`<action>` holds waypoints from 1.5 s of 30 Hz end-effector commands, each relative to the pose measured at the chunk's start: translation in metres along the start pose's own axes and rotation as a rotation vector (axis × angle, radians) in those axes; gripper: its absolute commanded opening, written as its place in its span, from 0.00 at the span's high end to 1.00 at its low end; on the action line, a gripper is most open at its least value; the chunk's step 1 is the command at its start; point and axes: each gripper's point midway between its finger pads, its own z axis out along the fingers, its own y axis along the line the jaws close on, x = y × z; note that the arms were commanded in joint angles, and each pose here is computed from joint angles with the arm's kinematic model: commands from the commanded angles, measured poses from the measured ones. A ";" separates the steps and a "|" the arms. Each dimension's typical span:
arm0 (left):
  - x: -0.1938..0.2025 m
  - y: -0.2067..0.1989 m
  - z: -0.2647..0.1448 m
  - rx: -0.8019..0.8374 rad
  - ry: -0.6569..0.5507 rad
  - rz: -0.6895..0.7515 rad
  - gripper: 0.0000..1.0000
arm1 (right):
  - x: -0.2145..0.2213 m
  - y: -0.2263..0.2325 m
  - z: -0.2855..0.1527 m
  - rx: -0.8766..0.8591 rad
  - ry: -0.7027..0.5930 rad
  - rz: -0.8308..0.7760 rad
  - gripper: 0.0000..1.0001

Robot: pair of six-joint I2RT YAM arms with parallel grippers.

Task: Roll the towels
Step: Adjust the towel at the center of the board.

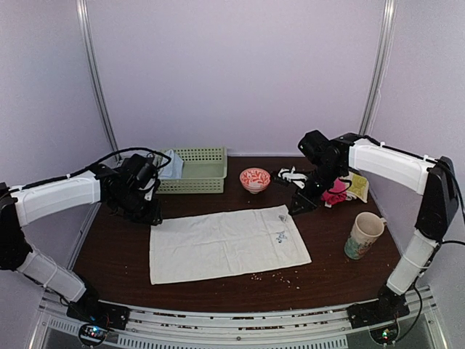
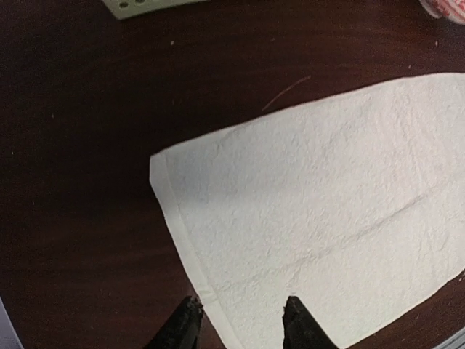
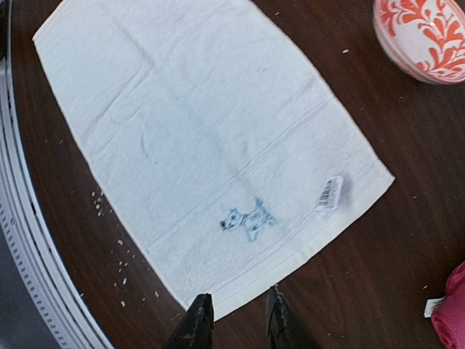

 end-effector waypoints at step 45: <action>-0.074 0.028 0.125 -0.077 -0.045 0.109 1.00 | 0.080 0.018 0.085 0.027 0.272 -0.059 0.83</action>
